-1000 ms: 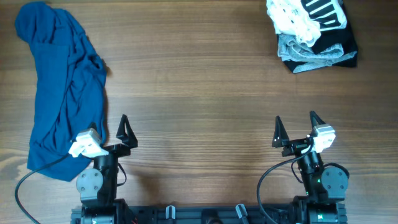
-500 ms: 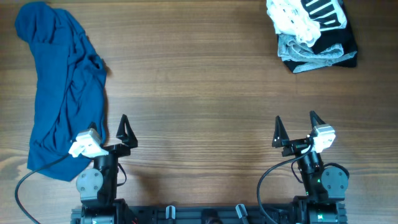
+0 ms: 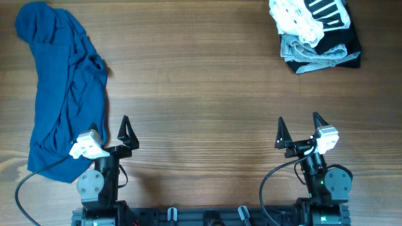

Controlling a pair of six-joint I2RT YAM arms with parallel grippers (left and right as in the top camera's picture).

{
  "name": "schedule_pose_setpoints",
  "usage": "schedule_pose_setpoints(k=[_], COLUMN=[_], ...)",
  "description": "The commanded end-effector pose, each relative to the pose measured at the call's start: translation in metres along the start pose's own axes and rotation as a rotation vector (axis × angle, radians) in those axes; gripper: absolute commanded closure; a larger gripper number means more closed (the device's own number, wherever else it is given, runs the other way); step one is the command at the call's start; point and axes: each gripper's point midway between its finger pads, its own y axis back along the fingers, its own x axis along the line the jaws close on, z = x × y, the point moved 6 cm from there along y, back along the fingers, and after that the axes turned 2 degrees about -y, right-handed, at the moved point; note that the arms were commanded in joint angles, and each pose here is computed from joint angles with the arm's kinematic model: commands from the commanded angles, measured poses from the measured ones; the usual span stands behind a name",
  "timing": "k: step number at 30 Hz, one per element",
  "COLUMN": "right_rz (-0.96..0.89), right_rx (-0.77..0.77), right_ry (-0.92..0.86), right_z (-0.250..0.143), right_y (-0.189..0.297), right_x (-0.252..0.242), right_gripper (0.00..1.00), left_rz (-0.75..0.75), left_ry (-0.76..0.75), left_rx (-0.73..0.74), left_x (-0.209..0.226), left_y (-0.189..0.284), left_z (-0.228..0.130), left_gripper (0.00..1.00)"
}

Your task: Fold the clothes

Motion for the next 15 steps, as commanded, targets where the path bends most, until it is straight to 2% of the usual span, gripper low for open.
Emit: schedule_pose_setpoints(k=[1,8,13,15], right_rz=[0.016,-0.046,0.031,0.075], right_rx=[-0.002,-0.043,-0.265,-0.302], right_ry=[-0.013,0.003,0.036,0.053], right_z=[0.000,0.007,0.048,0.057], right_y=[0.000,0.000,0.007,0.010], right_x=[0.002,-0.005,0.007,0.013], right_gripper=[0.00,0.00,0.00,0.00], left_rz=[0.013,0.013,0.010,0.000], left_ry=[-0.015,-0.015,-0.016,-0.012], left_rx=[0.001,0.001,-0.009,-0.014], left_x=[0.002,0.002,0.002,0.000], left_y=[0.000,0.000,0.000,0.000], left_z=[-0.001,-0.001,0.000,0.002], left_gripper=[0.00,0.00,0.00,0.00])
